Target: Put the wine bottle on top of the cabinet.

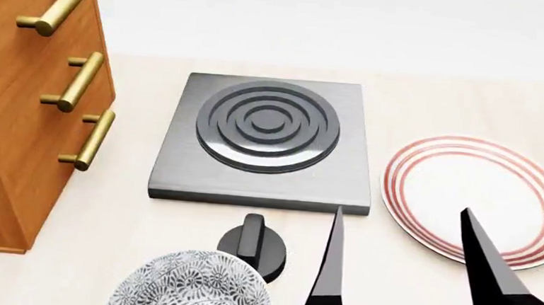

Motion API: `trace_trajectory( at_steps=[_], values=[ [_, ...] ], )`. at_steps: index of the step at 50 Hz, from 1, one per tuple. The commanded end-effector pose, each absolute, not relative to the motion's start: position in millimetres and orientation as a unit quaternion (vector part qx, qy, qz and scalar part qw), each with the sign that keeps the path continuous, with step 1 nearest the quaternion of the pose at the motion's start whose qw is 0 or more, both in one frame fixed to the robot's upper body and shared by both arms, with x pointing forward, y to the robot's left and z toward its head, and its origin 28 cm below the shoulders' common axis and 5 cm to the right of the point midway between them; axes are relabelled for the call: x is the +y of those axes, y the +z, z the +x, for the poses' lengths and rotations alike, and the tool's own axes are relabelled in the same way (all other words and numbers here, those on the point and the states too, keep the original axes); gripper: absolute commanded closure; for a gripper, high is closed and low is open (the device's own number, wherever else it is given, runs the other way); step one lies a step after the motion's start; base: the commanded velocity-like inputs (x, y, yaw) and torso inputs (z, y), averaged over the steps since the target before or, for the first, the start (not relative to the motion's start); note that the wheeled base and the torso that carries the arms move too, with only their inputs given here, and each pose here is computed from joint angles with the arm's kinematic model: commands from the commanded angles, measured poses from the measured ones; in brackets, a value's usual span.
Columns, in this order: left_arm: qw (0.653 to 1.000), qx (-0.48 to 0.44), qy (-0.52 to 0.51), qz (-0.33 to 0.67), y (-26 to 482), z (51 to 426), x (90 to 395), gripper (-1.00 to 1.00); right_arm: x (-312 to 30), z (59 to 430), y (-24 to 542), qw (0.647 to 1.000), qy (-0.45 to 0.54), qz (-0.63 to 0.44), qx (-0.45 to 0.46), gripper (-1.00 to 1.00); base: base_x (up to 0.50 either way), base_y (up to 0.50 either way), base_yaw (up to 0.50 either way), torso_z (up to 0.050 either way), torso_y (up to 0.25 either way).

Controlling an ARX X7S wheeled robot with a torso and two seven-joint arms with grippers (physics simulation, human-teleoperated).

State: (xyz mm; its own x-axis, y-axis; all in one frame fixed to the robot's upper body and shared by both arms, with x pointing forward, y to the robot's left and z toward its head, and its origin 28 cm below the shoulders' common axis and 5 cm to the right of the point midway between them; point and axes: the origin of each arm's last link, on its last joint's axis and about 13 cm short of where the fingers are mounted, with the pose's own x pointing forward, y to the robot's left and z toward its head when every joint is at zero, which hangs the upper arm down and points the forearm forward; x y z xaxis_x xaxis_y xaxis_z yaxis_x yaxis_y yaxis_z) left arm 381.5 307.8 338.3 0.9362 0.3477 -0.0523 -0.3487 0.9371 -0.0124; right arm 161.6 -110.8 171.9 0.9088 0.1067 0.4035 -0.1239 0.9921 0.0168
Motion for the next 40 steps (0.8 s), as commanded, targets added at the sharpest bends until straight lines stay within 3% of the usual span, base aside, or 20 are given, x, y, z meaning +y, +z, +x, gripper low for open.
trace_trajectory(
  at_steps=[1,23,40],
  values=[
    [0.983,0.033,0.178,-0.013,318,384,307,1.0,-110,163,170,0.977,0.061,0.021,-0.202,-1.0,0.0,0.0,0.0,0.0,0.0],
    [0.982,0.045,0.185,-0.015,279,386,310,1.0,-108,164,168,0.978,0.065,0.021,-0.197,-1.0,0.0,0.0,0.0,0.0,0.0],
    [0.981,0.045,0.187,-0.018,281,384,310,1.0,-108,164,167,0.978,0.066,0.02,-0.195,-1.0,0.0,0.0,0.0,0.0,0.0]
  ],
)
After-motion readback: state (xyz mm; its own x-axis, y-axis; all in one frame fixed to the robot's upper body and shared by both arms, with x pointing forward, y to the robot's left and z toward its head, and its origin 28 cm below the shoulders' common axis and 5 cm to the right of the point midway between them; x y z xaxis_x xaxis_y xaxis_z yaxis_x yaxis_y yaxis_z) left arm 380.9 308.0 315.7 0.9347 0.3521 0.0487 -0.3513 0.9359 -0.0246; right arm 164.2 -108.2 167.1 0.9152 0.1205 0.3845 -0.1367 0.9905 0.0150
